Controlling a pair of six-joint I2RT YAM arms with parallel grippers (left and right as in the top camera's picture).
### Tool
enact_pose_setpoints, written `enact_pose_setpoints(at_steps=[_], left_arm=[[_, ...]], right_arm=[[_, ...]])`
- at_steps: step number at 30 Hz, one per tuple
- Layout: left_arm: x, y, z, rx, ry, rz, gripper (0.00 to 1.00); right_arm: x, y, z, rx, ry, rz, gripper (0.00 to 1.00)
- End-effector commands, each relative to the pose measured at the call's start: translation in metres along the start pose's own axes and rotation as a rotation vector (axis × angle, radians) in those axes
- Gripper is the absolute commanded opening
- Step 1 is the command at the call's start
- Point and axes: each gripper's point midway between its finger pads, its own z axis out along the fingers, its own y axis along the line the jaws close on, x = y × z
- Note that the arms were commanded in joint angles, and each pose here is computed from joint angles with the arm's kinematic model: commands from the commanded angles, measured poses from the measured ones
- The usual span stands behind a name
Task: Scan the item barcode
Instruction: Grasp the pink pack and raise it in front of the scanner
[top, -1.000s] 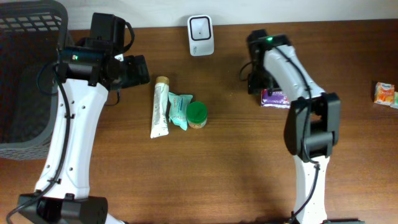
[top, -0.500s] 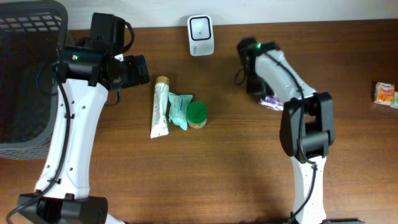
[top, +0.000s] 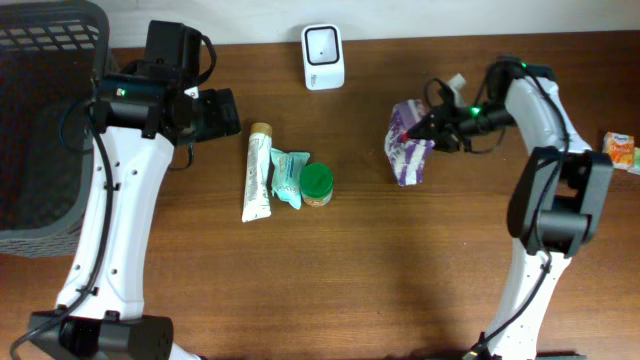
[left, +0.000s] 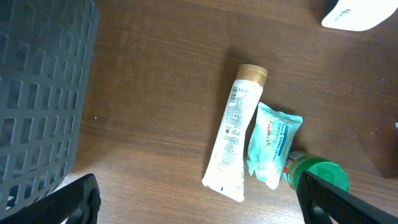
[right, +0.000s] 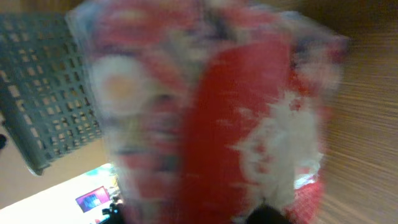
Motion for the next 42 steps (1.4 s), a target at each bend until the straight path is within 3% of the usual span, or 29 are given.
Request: enact_pose_setpoints(at_steps=[1,4,6,7,14,16,18,21,22,24,27,32,35,38,42], left_arm=[[0.0,-0.001,0.0,-0.005,-0.002,0.009,0.99],[0.0,-0.001,0.0,-0.005,-0.002,0.009,0.99],[0.0,-0.001,0.0,-0.005,-0.002,0.009,0.99],[0.0,-0.001,0.0,-0.005,-0.002,0.009,0.99],[0.0,-0.001,0.0,-0.005,-0.002,0.009,0.99],[0.0,-0.001,0.0,-0.005,-0.002,0.009,0.99],[0.0,-0.001,0.0,-0.005,-0.002,0.009,0.99],[0.0,-0.001,0.0,-0.005,-0.002,0.009,0.99],[0.0,-0.001,0.0,-0.005,-0.002,0.009,0.99],[0.0,-0.001,0.0,-0.005,-0.002,0.009,0.99],[0.0,-0.001,0.0,-0.005,-0.002,0.009,0.99],[0.0,-0.001,0.0,-0.005,-0.002,0.009,0.99],[0.0,-0.001,0.0,-0.005,-0.002,0.009,0.99],[0.0,-0.001,0.0,-0.005,-0.002,0.009,0.99],[0.0,-0.001,0.0,-0.005,-0.002,0.009,0.99]], right_arm=[[-0.01,-0.051,-0.043,0.23,-0.081,0.087,0.63],[-0.013,-0.063,-0.082,0.389,-0.116,0.106,0.68],[-0.019,-0.065,-0.098,0.476,-0.14,0.079,0.94],[-0.023,-0.066,-0.1,0.487,-0.149,0.034,0.99],[-0.042,-0.1,-0.093,0.521,-0.151,-0.064,0.99],[-0.043,-0.097,-0.074,0.404,-0.122,-0.093,0.99],[-0.044,-0.095,-0.06,0.315,-0.104,-0.105,0.81],[-0.041,-0.103,-0.048,0.306,-0.073,-0.086,0.74],[-0.04,-0.102,-0.046,0.305,-0.067,-0.086,0.67],[-0.039,-0.099,-0.042,0.305,-0.056,-0.089,0.47],[-0.033,-0.09,-0.029,0.297,-0.021,-0.096,0.04],[-0.029,0.001,-0.013,-0.079,-0.031,-0.111,0.04],[-0.032,0.036,-0.025,-0.085,-0.06,-0.048,0.04],[-0.031,0.063,-0.033,0.079,-0.111,-0.005,0.04],[-0.037,0.091,-0.058,0.457,-0.356,0.068,0.04]])
